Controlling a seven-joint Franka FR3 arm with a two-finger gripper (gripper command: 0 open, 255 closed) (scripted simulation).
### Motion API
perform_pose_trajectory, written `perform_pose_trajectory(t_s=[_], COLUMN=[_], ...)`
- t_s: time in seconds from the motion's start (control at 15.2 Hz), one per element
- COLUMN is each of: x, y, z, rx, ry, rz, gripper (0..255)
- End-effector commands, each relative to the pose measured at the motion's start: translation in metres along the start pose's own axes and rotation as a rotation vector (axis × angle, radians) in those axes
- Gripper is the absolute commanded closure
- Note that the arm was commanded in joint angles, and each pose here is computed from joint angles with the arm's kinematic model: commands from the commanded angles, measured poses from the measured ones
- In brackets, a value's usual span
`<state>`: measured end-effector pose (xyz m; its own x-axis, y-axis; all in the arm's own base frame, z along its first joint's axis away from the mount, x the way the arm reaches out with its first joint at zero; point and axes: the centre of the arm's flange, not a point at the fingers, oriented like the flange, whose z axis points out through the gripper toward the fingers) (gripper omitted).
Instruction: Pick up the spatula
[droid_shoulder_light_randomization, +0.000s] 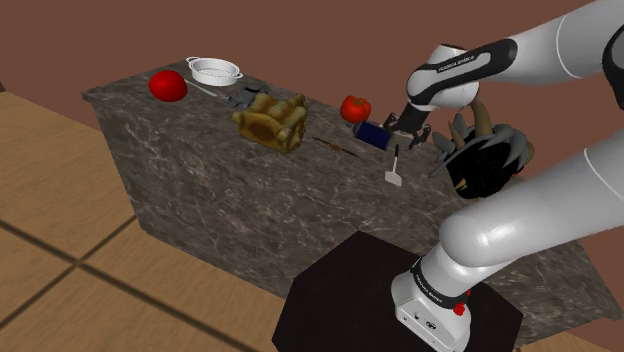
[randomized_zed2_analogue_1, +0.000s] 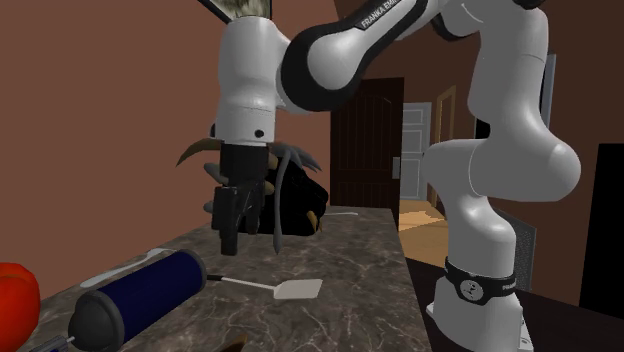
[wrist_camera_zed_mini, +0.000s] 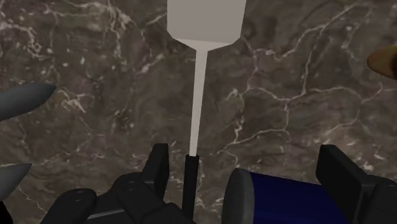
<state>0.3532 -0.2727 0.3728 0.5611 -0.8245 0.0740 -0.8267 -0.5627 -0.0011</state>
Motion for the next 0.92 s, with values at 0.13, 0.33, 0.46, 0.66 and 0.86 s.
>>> perform_pose_trajectory(t_s=[0.13, 0.33, 0.46, 0.66, 0.86], x=[0.018, 0.017, 0.016, 0.015, 0.015], y=[0.030, 0.030, 0.030, 0.031, 0.030], z=[0.037, 0.052, 0.063, 0.077, 0.077], rx=[-0.009, -0.009, -0.009, -0.009, -0.009], ry=[-0.008, -0.008, -0.008, -0.008, -0.008], rz=[0.107, 0.107, 0.107, 0.107, 0.107], gripper=[0, 0, 0, 0, 255])
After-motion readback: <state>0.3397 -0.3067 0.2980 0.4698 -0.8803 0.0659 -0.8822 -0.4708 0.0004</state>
